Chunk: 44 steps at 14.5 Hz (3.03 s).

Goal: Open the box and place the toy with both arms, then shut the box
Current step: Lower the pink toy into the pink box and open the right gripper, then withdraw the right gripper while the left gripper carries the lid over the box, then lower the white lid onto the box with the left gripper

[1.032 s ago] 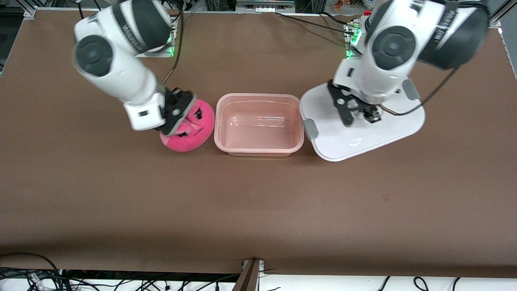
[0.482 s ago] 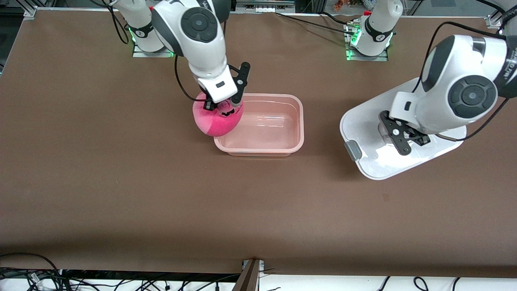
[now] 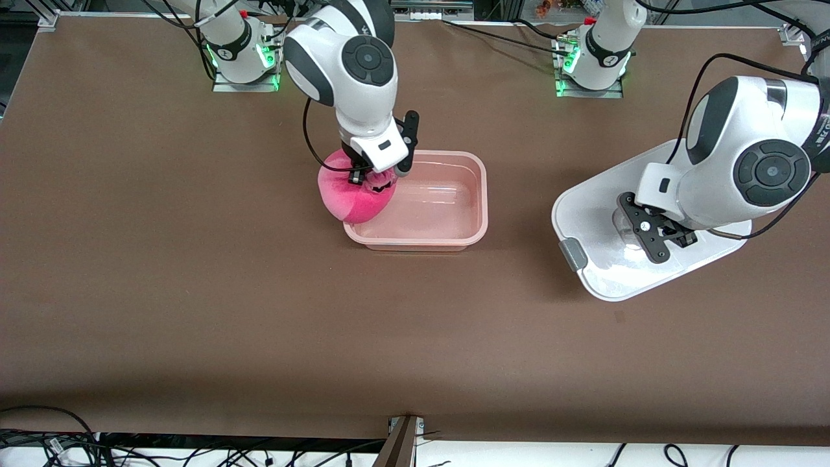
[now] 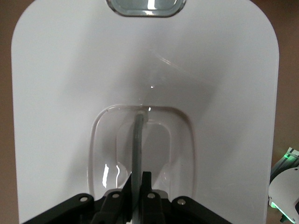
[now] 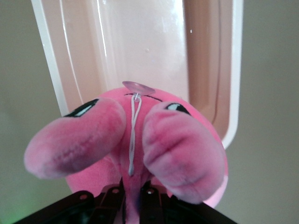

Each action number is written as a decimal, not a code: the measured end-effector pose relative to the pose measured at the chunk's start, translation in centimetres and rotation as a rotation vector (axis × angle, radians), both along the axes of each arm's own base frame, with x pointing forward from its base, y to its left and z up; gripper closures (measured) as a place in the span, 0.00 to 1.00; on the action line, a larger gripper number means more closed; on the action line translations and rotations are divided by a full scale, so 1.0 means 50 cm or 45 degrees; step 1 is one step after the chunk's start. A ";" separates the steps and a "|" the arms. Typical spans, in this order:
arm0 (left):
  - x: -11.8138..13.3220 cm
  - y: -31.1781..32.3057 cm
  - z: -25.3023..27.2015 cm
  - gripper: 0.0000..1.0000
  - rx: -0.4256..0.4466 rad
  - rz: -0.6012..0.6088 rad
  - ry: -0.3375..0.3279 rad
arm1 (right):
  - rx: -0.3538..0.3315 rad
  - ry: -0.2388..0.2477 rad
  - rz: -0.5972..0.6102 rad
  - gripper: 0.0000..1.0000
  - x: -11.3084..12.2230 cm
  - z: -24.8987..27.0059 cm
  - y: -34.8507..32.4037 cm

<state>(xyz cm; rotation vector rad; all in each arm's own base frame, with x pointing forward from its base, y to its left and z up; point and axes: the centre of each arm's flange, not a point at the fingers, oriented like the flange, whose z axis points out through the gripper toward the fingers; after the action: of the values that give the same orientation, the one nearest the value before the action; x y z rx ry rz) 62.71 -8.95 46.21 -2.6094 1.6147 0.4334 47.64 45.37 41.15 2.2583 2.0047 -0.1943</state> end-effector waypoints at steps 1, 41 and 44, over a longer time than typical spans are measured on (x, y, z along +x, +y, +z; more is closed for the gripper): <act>0.002 0.004 0.000 0.93 -0.001 0.003 -0.005 | 0.000 -0.006 -0.016 0.88 -0.010 -0.006 0.019; -0.259 -0.828 -0.256 0.93 -0.392 -0.478 -0.177 | 0.086 -0.173 -1.724 0.00 0.247 0.406 -0.883; -0.276 -0.842 -0.266 0.94 -0.380 -0.450 -0.168 | 0.048 -0.134 -1.779 0.00 0.237 0.393 -0.899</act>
<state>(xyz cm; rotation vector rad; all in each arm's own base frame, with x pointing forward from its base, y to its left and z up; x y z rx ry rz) 48.93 -51.04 32.88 -2.3899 2.1758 0.0011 59.52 0.41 60.82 3.0943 0.0765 -0.1190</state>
